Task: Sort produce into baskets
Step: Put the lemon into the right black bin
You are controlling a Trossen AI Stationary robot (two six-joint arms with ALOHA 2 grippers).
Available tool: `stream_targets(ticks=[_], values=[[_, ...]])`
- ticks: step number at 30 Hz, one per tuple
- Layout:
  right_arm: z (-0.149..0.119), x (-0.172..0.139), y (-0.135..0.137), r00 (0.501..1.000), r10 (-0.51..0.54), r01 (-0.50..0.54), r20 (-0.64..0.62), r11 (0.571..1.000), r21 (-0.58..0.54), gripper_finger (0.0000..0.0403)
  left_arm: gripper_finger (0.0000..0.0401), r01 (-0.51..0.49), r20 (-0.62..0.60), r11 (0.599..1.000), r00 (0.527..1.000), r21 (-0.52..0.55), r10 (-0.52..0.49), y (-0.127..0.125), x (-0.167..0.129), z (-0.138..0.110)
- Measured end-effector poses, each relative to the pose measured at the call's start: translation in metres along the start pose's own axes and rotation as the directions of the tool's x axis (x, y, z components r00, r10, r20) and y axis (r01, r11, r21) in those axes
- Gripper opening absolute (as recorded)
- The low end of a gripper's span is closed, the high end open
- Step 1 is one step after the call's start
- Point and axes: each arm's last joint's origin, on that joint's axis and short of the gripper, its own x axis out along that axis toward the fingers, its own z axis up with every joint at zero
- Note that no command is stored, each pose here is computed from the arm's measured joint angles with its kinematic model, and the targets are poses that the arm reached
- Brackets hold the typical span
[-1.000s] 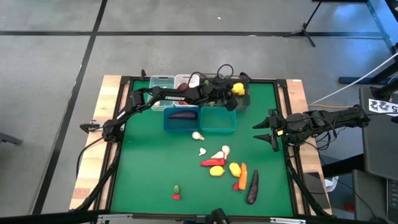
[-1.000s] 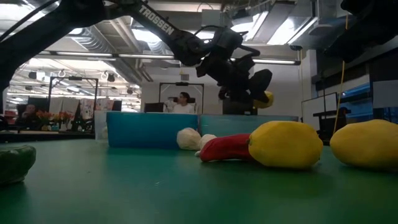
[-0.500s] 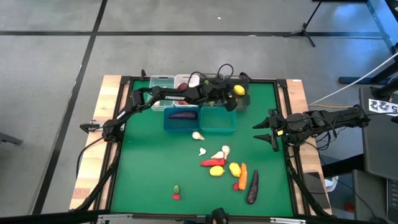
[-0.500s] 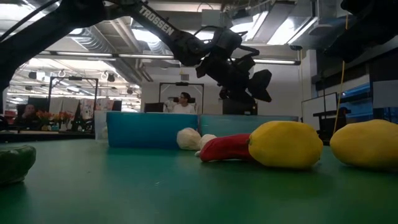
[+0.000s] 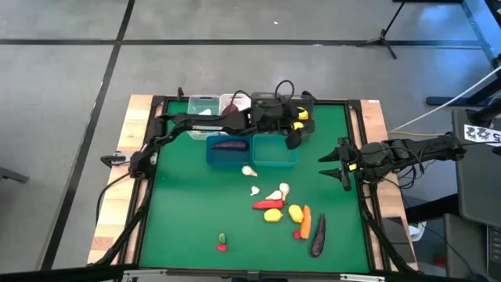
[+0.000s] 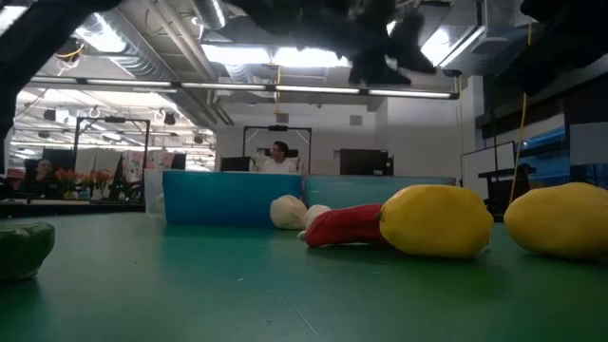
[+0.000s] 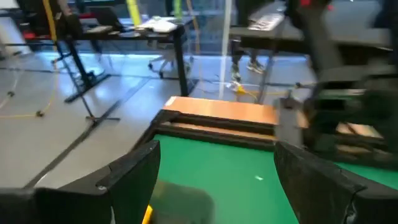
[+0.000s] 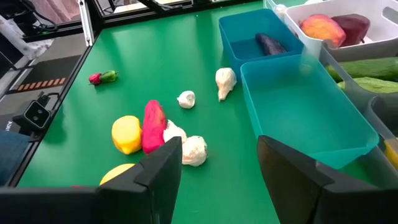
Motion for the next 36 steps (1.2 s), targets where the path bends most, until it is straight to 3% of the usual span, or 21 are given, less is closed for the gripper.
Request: stream_targets(ticks=[9, 12, 16, 18, 22, 27, 32, 36], values=[[0.001, 0.0, 0.0, 1.0, -0.01, 0.01, 0.011, 1.0, 0.002, 0.0209, 0.031, 0.153, -0.034, 0.983, 0.988, 0.105, -0.15, -0.048, -0.083, 0.06], [-0.001, 0.002, -0.001, 1.0, -0.026, 0.026, 0.014, 1.0, 0.001, 0.0209, 0.031, 0.225, -0.127, 0.964, 0.97, 0.143, -0.207, -0.064, -0.114, 0.067], [-0.011, 0.01, -0.002, 0.999, -0.032, 0.032, 0.012, 0.999, 0.001, 0.0209, 0.031, 0.341, -0.356, 0.928, 0.894, 0.15, -0.271, -0.091, -0.154, 0.055], [-0.013, 0.012, -0.002, 0.999, -0.033, 0.033, 0.007, 0.999, 0.004, 0.0209, 0.031, 0.392, -0.485, 0.911, 0.826, 0.129, -0.286, -0.109, -0.171, 0.042], [-0.013, 0.012, -0.002, 1.0, -0.031, 0.03, 0.008, 0.999, 0.028, 0.0209, 0.031, 0.429, -0.582, 0.895, 0.761, 0.121, -0.286, -0.152, -0.205, 0.029], [-0.013, 0.012, -0.002, 1.0, -0.02, 0.02, 0.014, 0.999, 0.033, 0.0209, 0.031, 0.373, -0.538, 0.886, 0.824, 0.277, -0.179, -0.196, -0.241, 0.004], [-0.013, 0.012, -0.002, 1.0, -0.021, 0.02, 0.014, 0.999, 0.05, 0.0209, 0.031, 0.355, -0.428, 0.912, 0.87, 0.203, -0.244, -0.236, -0.252, -0.03], [-0.013, 0.012, -0.002, 1.0, -0.02, 0.02, 0.014, 0.999, 0.043, 0.0209, 0.031, 0.32, -0.27, 0.902, 0.932, 0.29, -0.243, -0.247, -0.242, -0.046]])
